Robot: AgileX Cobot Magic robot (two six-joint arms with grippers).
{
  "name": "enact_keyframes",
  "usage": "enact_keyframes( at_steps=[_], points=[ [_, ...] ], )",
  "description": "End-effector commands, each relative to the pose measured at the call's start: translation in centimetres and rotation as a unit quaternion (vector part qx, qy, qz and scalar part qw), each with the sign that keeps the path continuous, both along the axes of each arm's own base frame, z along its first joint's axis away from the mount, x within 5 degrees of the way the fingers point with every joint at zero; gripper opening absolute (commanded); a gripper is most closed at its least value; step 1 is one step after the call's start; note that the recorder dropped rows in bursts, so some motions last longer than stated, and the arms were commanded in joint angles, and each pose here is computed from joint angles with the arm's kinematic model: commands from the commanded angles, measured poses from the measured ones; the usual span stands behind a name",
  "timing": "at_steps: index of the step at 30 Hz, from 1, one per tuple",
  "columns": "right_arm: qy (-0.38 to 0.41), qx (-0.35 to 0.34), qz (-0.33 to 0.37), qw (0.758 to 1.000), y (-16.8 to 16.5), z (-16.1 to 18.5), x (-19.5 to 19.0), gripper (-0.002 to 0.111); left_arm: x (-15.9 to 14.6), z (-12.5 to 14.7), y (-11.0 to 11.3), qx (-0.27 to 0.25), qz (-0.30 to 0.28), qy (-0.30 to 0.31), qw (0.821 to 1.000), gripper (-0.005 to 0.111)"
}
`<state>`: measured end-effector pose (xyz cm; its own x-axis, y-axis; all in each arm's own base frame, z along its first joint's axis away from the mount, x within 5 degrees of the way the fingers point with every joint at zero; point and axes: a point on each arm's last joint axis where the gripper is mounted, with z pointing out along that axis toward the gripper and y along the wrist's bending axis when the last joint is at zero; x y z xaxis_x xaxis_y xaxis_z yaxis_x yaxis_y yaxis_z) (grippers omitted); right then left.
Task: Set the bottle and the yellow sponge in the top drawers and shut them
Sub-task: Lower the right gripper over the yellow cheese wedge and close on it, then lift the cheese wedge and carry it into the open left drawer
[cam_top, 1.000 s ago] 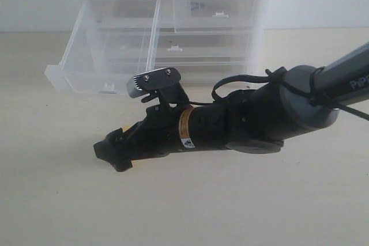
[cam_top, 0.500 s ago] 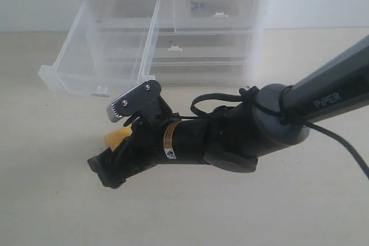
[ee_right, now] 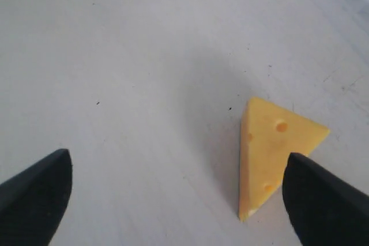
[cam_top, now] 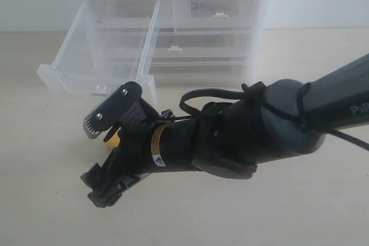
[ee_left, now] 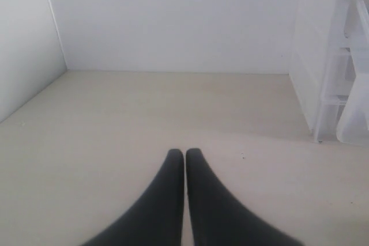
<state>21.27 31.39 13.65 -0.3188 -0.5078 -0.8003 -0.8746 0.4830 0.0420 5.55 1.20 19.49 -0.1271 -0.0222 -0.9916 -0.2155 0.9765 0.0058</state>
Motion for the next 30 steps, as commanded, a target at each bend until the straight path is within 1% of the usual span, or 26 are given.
enact_keyframes(
  at_steps=[1,6,8,12,16,20,23,28,29,30],
  points=[
    [0.014,-0.001,-0.012,1.0,0.1,-0.8,-0.3,0.09,0.0,-0.1,0.0,-0.008,-0.001,0.0,1.0,0.004],
    [-0.01,-0.009,-0.022,1.0,-0.1,-0.8,0.1,0.09,0.0,-0.1,0.0,-0.008,-0.001,0.0,1.0,0.004],
    [-0.016,-0.011,-0.042,0.999,-0.2,-0.7,0.4,0.09,0.0,-0.1,0.0,-0.008,-0.001,0.0,1.0,0.004],
    [-0.034,-0.027,-0.06,0.997,-0.4,-1.8,1.0,0.09,0.0,-0.1,0.0,-0.008,-0.001,0.0,1.0,0.004],
    [-0.049,-0.032,-0.055,0.997,-0.2,-3.4,1.2,0.09,0.0,-0.1,0.0,-0.008,-0.001,0.0,1.0,0.004],
    [-0.069,-0.022,-0.049,0.996,0.3,-3.4,1.6,0.09,0.0,-0.1,0.0,-0.008,-0.001,0.0,1.0,0.004],
    [-0.087,-0.027,-0.037,0.995,0.8,-3.7,1.9,0.09,0.0,-0.1,0.0,-0.008,-0.001,0.0,1.0,0.004],
    [-0.083,-0.04,-0.033,0.995,1.7,-5.4,2.6,0.09,0.0,-0.1,0.0,-0.008,-0.001,0.0,1.0,0.004],
    [-0.081,-0.045,-0.031,0.995,1.7,-5.6,2.6,0.089,0.0,-0.1,0.0,-0.008,-0.001,0.0,1.0,0.004],
    [-0.08,-0.051,-0.027,0.995,1.8,-5.6,2.6,0.084,0.0,-0.1,0.0,-0.008,-0.001,0.0,1.0,0.004]
  ],
)
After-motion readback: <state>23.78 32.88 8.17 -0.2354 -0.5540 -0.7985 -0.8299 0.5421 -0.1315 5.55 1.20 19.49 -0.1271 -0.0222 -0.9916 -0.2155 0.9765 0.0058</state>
